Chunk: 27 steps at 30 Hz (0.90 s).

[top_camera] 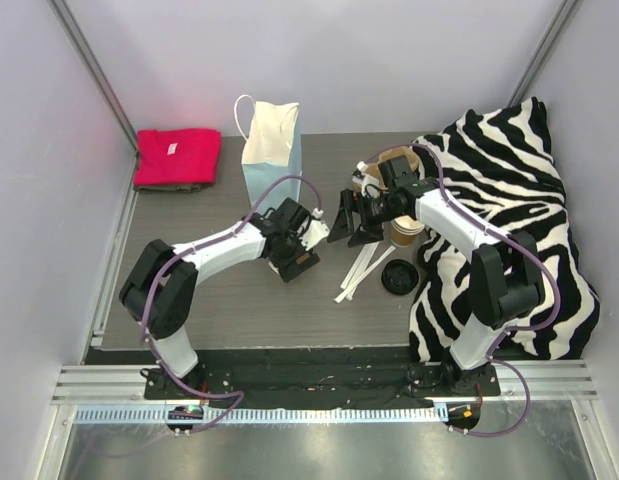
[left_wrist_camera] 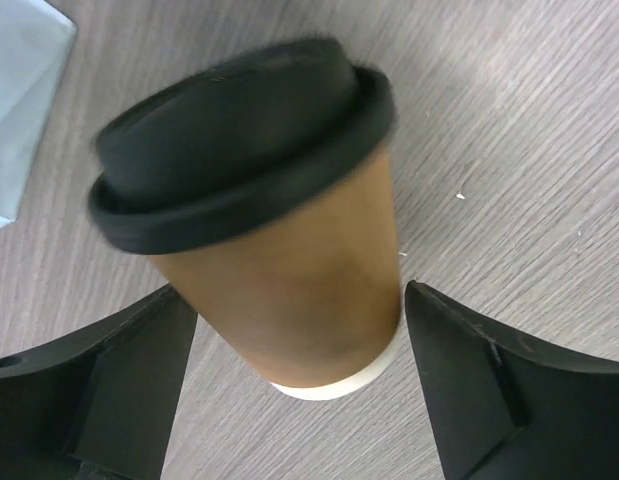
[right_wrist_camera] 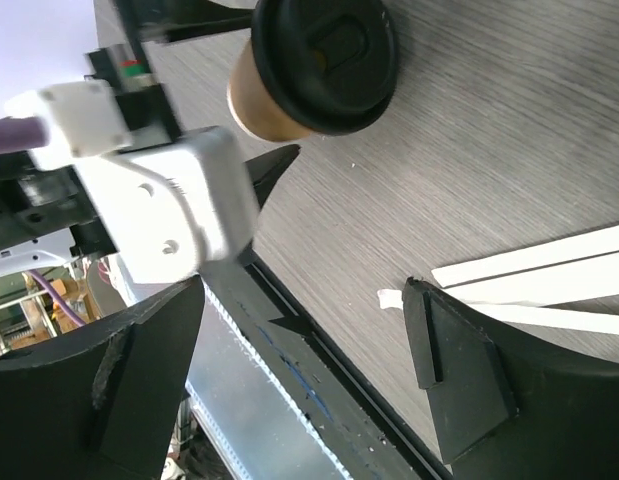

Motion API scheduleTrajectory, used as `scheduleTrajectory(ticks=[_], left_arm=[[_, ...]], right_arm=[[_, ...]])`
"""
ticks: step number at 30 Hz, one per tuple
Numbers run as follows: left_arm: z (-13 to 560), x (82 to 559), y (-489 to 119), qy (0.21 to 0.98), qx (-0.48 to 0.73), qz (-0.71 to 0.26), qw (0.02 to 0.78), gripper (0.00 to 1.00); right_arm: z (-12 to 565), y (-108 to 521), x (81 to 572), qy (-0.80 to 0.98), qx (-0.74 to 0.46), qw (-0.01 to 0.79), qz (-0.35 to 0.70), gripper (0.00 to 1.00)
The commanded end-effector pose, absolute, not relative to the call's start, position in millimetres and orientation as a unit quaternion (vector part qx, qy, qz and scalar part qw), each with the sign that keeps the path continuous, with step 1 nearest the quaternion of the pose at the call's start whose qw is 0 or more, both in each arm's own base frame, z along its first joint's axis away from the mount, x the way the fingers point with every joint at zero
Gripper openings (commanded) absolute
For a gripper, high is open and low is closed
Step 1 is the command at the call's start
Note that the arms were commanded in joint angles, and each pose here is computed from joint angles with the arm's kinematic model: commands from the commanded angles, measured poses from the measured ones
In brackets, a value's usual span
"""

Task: Pack the takeout coffee

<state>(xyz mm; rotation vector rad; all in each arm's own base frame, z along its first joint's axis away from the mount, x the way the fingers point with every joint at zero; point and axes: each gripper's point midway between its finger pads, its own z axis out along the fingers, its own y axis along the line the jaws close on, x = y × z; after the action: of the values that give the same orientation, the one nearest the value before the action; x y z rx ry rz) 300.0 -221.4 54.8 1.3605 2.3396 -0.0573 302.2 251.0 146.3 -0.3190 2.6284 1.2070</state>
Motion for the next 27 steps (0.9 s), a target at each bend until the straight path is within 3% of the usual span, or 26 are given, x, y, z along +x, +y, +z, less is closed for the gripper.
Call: scheduleTrajectory(ticks=[1, 3, 8, 9, 10, 15, 17, 23, 27], left_arm=[[47.2, 300.8, -222.7, 0.833, 0.501, -0.011, 0.234, 0.85], [53.0, 303.8, -221.8, 0.831, 0.495, -0.009, 0.256, 0.79], [88.5, 296.2, -220.8, 0.816, 0.468, -0.036, 0.337, 0.47], [119.9, 297.8, -225.1, 0.797, 0.458, -0.052, 0.39, 0.38], [121.2, 291.4, -221.6, 0.793, 0.455, -0.058, 0.4, 0.35], [201.4, 257.0, -235.6, 0.683, 0.467, -0.155, 0.54, 0.38], [205.0, 243.1, -234.7, 0.649, 0.483, -0.168, 0.563, 0.4], [231.7, 242.2, -231.5, 0.575, 0.51, -0.115, 0.629, 0.36], [241.1, 243.6, -234.3, 0.541, 0.522, -0.097, 0.653, 0.35]], right_arm=[[172.8, 252.1, 298.8, 0.882, -0.131, 0.141, 0.43, 0.9], [173.5, 252.1, 298.5, 0.881, -0.132, 0.141, 0.432, 0.9], [185.1, 253.1, 297.7, 0.872, -0.139, 0.145, 0.446, 0.9], [190.1, 253.5, 299.7, 0.869, -0.142, 0.151, 0.45, 0.9], [195.4, 254.9, 298.7, 0.864, -0.146, 0.152, 0.456, 0.9], [245.8, 263.1, 294.1, 0.82, -0.196, 0.197, 0.5, 0.92], [265.5, 263.8, 293.6, 0.802, -0.219, 0.229, 0.506, 0.97], [340.3, 266.2, 275.9, 0.728, -0.312, 0.336, 0.51, 1.0], [341.1, 283.4, 254.4, 0.727, -0.389, 0.354, 0.441, 1.0]])
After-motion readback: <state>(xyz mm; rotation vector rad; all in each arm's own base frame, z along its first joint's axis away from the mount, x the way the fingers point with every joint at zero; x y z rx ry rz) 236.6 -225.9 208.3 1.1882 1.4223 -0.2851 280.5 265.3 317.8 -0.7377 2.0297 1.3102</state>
